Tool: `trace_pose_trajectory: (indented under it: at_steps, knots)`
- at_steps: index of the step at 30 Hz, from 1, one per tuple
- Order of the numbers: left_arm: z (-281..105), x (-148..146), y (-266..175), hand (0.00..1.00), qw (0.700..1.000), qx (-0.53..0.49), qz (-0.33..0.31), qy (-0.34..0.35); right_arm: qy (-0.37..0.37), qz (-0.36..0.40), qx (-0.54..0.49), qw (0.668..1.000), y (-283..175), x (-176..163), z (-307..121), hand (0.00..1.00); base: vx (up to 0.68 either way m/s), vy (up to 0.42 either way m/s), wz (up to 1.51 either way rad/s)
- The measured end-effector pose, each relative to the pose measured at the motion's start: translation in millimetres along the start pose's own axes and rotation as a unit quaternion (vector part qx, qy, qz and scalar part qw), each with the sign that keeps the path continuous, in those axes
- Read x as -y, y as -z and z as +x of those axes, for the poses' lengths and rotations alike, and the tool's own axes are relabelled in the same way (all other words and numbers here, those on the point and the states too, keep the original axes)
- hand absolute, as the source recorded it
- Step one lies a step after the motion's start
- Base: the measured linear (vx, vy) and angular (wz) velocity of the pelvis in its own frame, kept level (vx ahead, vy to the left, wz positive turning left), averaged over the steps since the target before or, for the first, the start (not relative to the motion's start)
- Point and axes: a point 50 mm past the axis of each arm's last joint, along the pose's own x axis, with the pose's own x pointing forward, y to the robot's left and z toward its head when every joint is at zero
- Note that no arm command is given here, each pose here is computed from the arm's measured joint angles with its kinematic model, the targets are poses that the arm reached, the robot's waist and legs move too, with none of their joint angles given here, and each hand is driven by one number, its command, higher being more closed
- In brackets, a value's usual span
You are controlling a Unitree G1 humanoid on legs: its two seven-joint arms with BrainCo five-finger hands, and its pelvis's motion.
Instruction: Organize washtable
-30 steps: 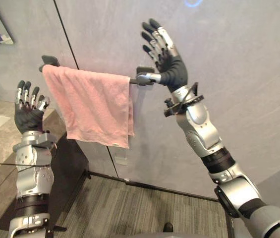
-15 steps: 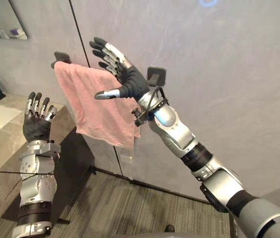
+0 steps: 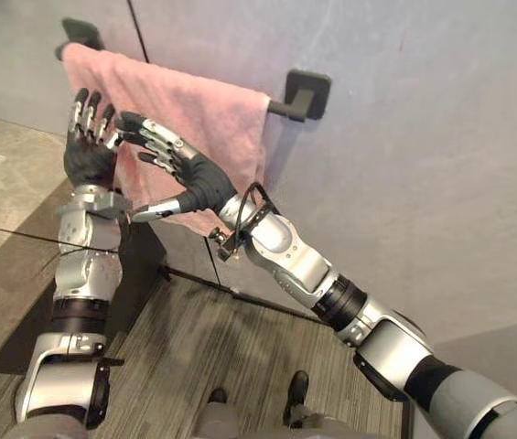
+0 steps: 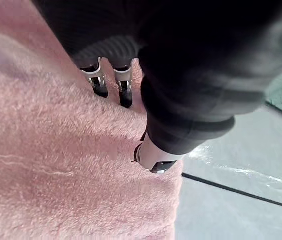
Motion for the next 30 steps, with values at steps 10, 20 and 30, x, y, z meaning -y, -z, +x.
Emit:
trace_pose_trajectory:
  at_steps: [10, 20, 30]
  knots:
    - [19, 28, 8, 0.00, 0.998, -0.019, 0.004, 0.053, 0.000, 0.016, -0.017, 1.000, 6, -1, -4, 0.00, 0.03, 0.072, 0.02]
    - [32, 42, 3, 0.00, 0.997, -0.014, 0.002, 0.074, 0.000, 0.042, -0.005, 0.999, 1, -7, 0, 0.00, -0.03, 0.058, 0.04]
    - [37, 35, 0, 0.00, 1.000, 0.000, -0.014, 0.020, 0.015, 0.041, 0.003, 0.999, -4, -5, 4, 0.00, 0.01, 0.067, 0.01]
